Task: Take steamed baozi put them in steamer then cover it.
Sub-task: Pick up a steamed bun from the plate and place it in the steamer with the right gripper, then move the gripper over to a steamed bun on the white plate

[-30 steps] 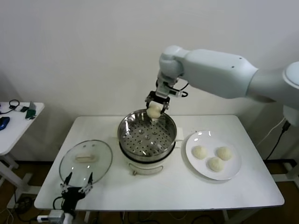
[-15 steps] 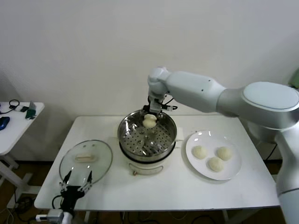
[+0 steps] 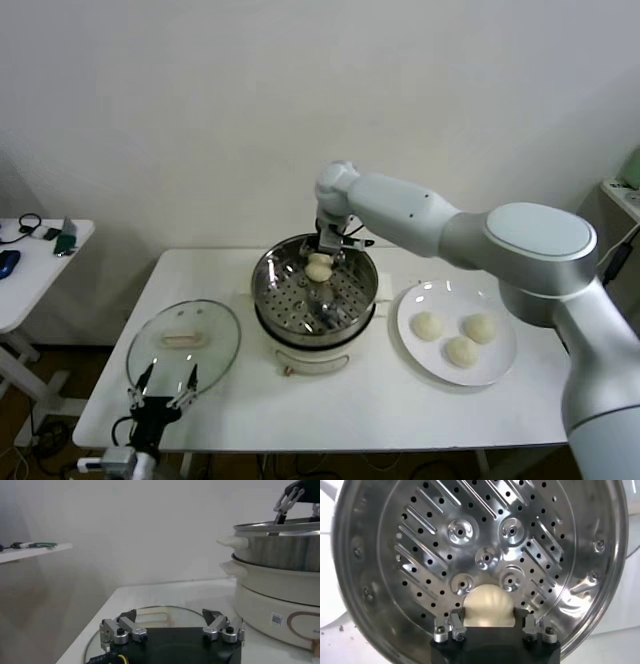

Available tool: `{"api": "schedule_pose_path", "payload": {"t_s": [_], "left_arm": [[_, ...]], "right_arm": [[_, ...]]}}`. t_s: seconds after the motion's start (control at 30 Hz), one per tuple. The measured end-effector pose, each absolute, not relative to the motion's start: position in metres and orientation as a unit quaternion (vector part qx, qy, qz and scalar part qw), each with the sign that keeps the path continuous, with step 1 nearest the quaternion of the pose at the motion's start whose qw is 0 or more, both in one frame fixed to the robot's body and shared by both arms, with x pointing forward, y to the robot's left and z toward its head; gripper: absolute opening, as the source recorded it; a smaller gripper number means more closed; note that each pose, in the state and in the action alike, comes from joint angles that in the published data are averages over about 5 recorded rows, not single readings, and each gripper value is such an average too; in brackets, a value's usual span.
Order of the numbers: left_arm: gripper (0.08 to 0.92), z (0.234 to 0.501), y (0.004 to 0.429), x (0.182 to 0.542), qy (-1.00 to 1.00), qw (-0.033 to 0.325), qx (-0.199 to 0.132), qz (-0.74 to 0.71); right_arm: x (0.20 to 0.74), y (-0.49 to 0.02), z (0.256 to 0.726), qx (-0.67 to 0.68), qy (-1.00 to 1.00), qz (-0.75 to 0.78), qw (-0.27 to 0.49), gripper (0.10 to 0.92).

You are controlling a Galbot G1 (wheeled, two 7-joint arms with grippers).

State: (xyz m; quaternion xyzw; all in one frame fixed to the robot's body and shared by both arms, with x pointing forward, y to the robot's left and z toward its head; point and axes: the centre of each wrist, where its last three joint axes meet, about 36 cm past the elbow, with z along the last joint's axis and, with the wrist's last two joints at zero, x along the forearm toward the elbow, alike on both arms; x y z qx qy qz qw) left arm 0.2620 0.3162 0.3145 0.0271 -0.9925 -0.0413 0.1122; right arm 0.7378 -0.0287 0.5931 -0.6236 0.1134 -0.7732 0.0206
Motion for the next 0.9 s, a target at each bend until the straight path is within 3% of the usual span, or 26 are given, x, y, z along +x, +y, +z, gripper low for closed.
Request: {"api": "schedule_pose_path", "payload": {"t_s": [0.2, 0.47, 0.73, 0.9], "left_arm": [[0.823, 0.315, 0.316, 0.262, -0.993, 0.112, 0.027, -0.042], [0.823, 0.315, 0.313, 0.262, -0.993, 0.112, 0.024, -0.042], [0.823, 0.314, 0.313, 0.261, -0.992, 0.114, 0.024, -0.043], [0.823, 0.313, 0.312, 0.261, -0.992, 0.113, 0.022, -0.043]], "right_arm": [[0.741, -0.036, 0.603, -0.628, 0.132, -0.767, 0.022, 0.816], [0.745, -0.069, 0.658, -0.639, 0.198, -0.743, -0.013, 0.823], [0.736, -0.164, 0.72, -0.618, 0.365, -0.679, -0.156, 0.823], [0.72, -0.236, 0.728, -0.59, 0.444, -0.627, -0.25, 0.823]]}}
